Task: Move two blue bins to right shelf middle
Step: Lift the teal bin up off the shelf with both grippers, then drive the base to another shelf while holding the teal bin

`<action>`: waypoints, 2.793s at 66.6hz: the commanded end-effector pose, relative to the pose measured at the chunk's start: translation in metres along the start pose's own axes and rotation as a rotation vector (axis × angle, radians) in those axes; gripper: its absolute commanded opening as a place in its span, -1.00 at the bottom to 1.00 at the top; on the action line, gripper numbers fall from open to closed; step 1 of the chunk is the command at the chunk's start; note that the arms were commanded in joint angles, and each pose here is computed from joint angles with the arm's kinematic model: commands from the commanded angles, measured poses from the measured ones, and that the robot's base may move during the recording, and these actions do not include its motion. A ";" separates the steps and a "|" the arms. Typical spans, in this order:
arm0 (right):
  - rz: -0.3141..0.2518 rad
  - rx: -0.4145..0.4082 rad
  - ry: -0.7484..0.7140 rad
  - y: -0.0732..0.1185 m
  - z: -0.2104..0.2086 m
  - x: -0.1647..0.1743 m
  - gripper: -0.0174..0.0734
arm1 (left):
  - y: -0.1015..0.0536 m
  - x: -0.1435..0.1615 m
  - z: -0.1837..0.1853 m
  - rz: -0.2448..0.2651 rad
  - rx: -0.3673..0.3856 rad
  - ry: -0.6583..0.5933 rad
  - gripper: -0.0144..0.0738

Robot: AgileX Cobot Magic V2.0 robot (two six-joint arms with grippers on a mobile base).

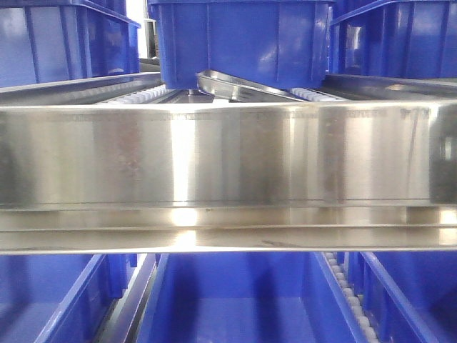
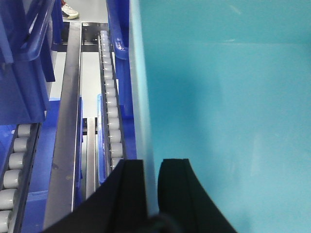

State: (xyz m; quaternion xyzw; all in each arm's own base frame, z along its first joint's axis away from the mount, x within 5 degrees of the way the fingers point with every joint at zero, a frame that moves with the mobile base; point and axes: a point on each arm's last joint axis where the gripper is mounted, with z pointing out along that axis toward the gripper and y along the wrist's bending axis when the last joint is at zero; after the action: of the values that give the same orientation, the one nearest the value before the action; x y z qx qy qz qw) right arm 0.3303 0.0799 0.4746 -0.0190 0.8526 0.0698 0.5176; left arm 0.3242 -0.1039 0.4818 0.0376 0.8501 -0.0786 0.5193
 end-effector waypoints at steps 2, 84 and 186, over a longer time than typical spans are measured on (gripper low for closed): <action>-0.020 -0.017 -0.081 0.001 -0.011 -0.010 -0.97 | -0.001 -0.011 -0.010 0.003 0.021 -0.086 -0.92; -0.015 -0.044 -0.174 0.004 -0.013 -0.019 -0.97 | -0.001 -0.012 -0.010 0.002 0.024 -0.095 -0.92; -0.016 -0.050 -0.192 0.005 -0.004 -0.019 -0.97 | 0.000 -0.013 -0.010 0.013 0.015 -0.104 -0.92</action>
State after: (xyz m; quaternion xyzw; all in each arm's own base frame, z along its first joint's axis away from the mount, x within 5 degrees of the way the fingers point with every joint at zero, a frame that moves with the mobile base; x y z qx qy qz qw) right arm 0.3387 0.0819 0.4802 -0.0254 0.8238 0.0775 0.5610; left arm 0.3254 -0.1010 0.4870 0.0393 0.8382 -0.0689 0.5395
